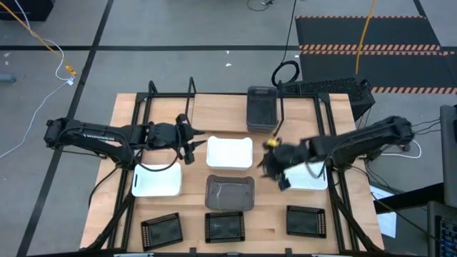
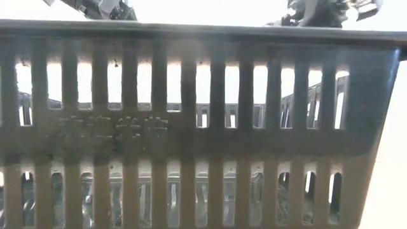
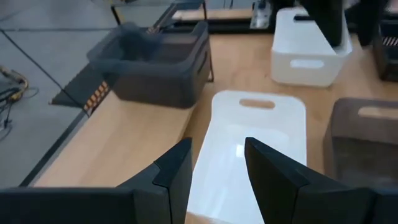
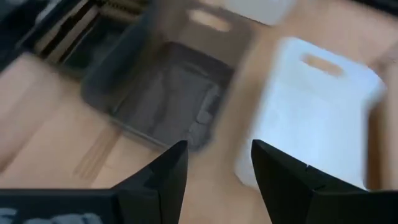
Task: Stack baskets on shelf by color
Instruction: Stack the gray bin into the gray bin on the shelf
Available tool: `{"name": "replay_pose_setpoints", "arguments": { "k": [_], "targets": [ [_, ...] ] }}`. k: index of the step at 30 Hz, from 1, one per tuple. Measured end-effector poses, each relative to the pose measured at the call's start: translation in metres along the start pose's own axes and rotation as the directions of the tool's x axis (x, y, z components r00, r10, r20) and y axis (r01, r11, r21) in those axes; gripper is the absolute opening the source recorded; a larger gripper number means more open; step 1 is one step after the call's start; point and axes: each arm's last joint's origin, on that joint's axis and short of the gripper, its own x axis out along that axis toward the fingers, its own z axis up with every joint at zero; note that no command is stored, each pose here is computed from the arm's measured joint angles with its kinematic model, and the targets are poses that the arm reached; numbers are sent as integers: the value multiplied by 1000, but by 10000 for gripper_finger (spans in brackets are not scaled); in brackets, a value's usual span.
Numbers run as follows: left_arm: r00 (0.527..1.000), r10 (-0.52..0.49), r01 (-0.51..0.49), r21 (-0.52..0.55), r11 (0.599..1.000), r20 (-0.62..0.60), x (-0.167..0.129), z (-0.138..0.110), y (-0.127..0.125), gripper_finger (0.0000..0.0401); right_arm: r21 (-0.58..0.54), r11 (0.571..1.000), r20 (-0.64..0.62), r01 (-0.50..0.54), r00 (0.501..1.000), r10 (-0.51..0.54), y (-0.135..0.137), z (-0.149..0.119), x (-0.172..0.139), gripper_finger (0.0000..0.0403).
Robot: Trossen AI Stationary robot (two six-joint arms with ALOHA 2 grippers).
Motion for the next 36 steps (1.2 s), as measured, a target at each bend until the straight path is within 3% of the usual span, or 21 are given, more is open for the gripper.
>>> {"name": "replay_pose_setpoints", "arguments": {
  "k": [2,4,8,15,18,26,30,36],
  "targets": [
    [1000,-7,7,6,1000,15,0,1,-2,147,-118,992,-13,-39,999,38,14,8,14,172],
    [1000,-11,11,6,1000,22,-1,2,-3,147,-231,973,-52,-23,999,11,24,13,25,171],
    [999,-23,23,-9,1000,25,-1,2,-5,147,-447,893,-143,-44,989,-23,33,11,42,165],
    [999,-27,27,-9,1000,27,-2,2,-6,147,-627,764,-249,-150,968,-15,34,-2,65,133],
    [999,-27,27,-10,1000,31,-2,3,-6,147,-658,735,-261,-165,965,-18,33,-5,70,116],
    [999,-26,27,-12,1000,34,-2,3,-6,147,-641,750,-273,-162,962,-26,23,-7,70,42],
    [999,-25,26,-14,1000,34,-2,3,-6,147,-624,748,-259,-228,963,78,20,-8,70,8],
    [999,-25,25,-18,1000,34,-2,3,-6,147,-615,724,-221,-313,949,223,22,-6,67,2]
  ]
}}
